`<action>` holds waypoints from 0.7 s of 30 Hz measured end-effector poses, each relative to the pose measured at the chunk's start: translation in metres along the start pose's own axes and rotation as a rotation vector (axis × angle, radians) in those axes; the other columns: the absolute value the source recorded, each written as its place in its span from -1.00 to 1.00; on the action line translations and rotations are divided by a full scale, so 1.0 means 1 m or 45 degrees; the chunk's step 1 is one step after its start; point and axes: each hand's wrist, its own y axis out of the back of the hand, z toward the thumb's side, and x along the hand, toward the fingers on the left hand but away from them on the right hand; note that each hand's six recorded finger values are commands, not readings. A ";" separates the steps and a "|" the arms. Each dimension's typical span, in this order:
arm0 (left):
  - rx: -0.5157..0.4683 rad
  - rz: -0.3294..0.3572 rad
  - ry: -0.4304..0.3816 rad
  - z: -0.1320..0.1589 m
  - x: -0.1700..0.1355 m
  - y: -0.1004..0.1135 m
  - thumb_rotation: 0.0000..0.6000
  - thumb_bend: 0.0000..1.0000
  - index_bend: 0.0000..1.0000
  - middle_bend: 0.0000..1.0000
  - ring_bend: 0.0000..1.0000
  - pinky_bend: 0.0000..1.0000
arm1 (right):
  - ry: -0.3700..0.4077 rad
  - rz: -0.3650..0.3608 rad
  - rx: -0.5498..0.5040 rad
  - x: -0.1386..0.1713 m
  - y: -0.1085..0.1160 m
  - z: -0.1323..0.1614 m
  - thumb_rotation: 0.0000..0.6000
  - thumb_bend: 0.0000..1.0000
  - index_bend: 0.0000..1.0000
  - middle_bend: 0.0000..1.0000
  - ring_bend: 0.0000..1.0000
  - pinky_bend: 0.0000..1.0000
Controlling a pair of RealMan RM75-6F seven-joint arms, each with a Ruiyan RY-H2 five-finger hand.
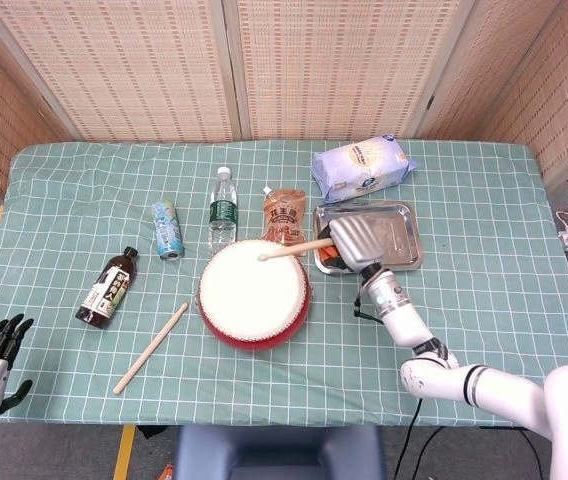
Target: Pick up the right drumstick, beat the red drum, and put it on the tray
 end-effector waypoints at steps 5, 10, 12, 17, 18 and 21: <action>-0.001 0.000 0.000 0.000 0.000 0.000 1.00 -0.56 -0.87 -0.99 -1.00 -0.94 | 0.007 0.023 -0.245 0.001 -0.002 -0.001 1.00 0.77 1.00 1.00 1.00 1.00; -0.001 -0.004 0.005 -0.001 0.000 -0.001 1.00 -0.55 -0.87 -0.99 -1.00 -0.94 | 0.001 0.079 -0.119 0.002 -0.010 -0.003 1.00 0.77 1.00 1.00 1.00 1.00; -0.002 -0.005 0.006 -0.001 0.000 -0.002 1.00 -0.56 -0.87 -0.99 -1.00 -0.94 | 0.000 0.100 0.008 0.002 -0.013 -0.005 1.00 0.76 1.00 1.00 1.00 1.00; -0.005 -0.014 0.005 -0.002 -0.001 -0.004 1.00 -0.55 -0.87 -0.99 -1.00 -0.94 | -0.016 0.159 0.453 0.003 -0.024 -0.012 1.00 0.74 1.00 1.00 1.00 1.00; -0.004 -0.014 0.006 -0.002 -0.001 -0.004 1.00 -0.56 -0.87 -0.99 -1.00 -0.94 | -0.020 0.164 0.517 0.003 -0.025 -0.013 1.00 0.74 1.00 1.00 1.00 1.00; -0.004 -0.011 0.007 -0.003 -0.001 -0.004 1.00 -0.56 -0.87 -0.99 -1.00 -0.94 | -0.024 0.162 0.656 0.003 -0.026 -0.014 1.00 0.74 1.00 1.00 1.00 1.00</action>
